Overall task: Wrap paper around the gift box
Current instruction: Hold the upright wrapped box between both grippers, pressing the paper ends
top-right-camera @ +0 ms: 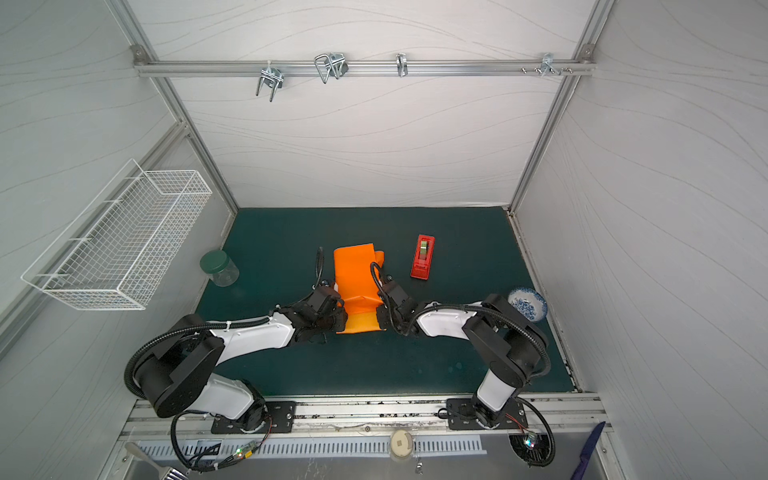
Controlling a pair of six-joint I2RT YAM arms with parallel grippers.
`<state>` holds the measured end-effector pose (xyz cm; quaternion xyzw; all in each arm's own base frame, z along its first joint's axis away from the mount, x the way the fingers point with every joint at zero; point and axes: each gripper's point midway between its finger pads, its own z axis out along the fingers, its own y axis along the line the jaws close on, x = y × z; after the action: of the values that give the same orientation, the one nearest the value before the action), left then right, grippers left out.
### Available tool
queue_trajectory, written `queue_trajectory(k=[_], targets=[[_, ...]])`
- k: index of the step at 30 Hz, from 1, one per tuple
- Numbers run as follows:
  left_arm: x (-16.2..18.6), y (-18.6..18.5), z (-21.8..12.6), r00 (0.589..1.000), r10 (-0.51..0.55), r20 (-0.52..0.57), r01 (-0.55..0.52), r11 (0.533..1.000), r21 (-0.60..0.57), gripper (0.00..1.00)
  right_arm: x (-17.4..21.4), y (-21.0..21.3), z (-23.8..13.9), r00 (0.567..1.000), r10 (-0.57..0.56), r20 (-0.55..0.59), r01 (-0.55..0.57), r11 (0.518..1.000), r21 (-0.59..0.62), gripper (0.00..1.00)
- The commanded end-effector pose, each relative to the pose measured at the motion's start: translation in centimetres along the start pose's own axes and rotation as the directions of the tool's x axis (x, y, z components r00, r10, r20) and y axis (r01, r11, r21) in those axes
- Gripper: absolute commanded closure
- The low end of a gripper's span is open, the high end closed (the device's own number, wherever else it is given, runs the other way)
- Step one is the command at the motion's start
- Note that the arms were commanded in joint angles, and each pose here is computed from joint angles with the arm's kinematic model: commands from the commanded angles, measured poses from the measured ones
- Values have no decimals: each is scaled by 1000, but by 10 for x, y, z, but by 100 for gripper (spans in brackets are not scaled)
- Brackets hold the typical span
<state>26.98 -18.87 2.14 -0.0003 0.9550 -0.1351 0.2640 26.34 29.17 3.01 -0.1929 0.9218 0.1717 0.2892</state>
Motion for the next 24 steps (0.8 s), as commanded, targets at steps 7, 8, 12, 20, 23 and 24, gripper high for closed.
queue_trajectory(k=[7,8,12,20,23,24], targets=[[-15,-10,-6,999,-16,45,15,1000,22,59,-1,-2,1,1000,14,20,-14,1000,21,73],[-16,-10,-4,999,-11,44,10,1000,19,61,-1,-3,1,1000,15,20,-15,1000,22,73],[-13,-9,3,1000,0,25,0,1000,0,69,-2,-1,0,1000,10,22,-11,1000,15,73],[-3,-7,9,1000,0,7,0,1000,-10,78,-2,3,-6,1000,12,25,-11,1000,-9,68],[-3,-8,10,1000,-1,6,2,1000,-6,81,-4,2,-6,1000,12,21,-12,1000,0,71],[-2,-8,10,1000,-1,4,1,1000,-7,82,-4,2,-5,1000,12,19,-12,1000,3,72]])
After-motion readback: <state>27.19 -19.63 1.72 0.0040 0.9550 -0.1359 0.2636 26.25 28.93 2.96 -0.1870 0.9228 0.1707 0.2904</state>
